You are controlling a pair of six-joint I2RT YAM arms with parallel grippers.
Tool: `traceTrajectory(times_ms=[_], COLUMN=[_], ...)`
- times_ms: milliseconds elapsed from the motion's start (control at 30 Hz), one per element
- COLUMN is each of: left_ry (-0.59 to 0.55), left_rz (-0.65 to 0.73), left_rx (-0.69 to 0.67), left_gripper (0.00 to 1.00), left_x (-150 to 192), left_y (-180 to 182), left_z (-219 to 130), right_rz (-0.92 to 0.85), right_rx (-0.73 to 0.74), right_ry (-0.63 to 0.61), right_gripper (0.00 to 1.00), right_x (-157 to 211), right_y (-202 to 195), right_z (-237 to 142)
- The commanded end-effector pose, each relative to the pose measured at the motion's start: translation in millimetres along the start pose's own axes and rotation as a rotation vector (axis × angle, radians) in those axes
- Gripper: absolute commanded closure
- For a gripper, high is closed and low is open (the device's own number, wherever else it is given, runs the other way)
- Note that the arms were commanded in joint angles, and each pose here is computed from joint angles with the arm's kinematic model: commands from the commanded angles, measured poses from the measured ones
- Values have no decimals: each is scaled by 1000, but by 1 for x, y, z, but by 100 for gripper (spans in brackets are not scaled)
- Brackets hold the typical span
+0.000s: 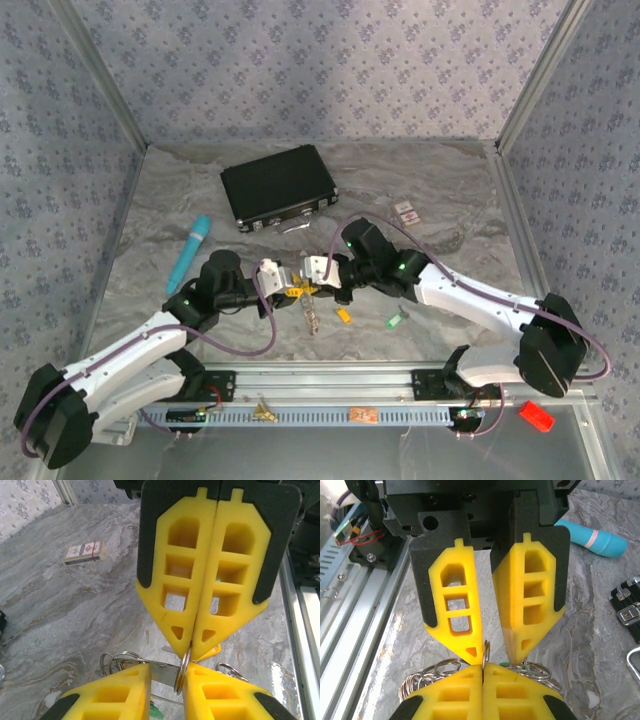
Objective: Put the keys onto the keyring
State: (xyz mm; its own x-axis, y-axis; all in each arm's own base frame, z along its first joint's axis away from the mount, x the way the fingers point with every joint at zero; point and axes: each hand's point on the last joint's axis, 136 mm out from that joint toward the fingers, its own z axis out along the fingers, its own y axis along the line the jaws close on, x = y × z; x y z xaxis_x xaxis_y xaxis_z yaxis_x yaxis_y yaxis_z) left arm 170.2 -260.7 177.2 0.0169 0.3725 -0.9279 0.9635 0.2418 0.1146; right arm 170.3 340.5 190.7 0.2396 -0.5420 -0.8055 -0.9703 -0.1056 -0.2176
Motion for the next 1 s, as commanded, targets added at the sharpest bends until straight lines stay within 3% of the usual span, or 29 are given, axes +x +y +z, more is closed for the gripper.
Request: traceTrajectory(times_ms=[0, 233, 267, 333, 433, 967], left_ry=[12, -11, -17, -25, -42, -50], left_rz=[49, 86, 95, 113, 138, 154], left_rx=[31, 37, 38, 31, 14, 21], left_gripper=[83, 93, 94, 96, 100, 100], left_x=[-6, -10, -10, -10, -11, -11], left_y=[-4, -7, -9, -9, -9, -12], left_z=[0, 0, 0, -1, -2, -2], right_rz=[-43, -42, -32, -1, 49, 78], right_rx=[-18, -31, -19, 1, 11, 2], right_ry=[76, 52, 42, 7, -56, -114], right_gripper=[100, 100, 97, 78, 71, 79], right_x=[5, -3, -2, 0, 3, 2], right_y=[4, 4, 3, 0, -1, -1], right_z=[0, 1, 0, -3, -7, -3])
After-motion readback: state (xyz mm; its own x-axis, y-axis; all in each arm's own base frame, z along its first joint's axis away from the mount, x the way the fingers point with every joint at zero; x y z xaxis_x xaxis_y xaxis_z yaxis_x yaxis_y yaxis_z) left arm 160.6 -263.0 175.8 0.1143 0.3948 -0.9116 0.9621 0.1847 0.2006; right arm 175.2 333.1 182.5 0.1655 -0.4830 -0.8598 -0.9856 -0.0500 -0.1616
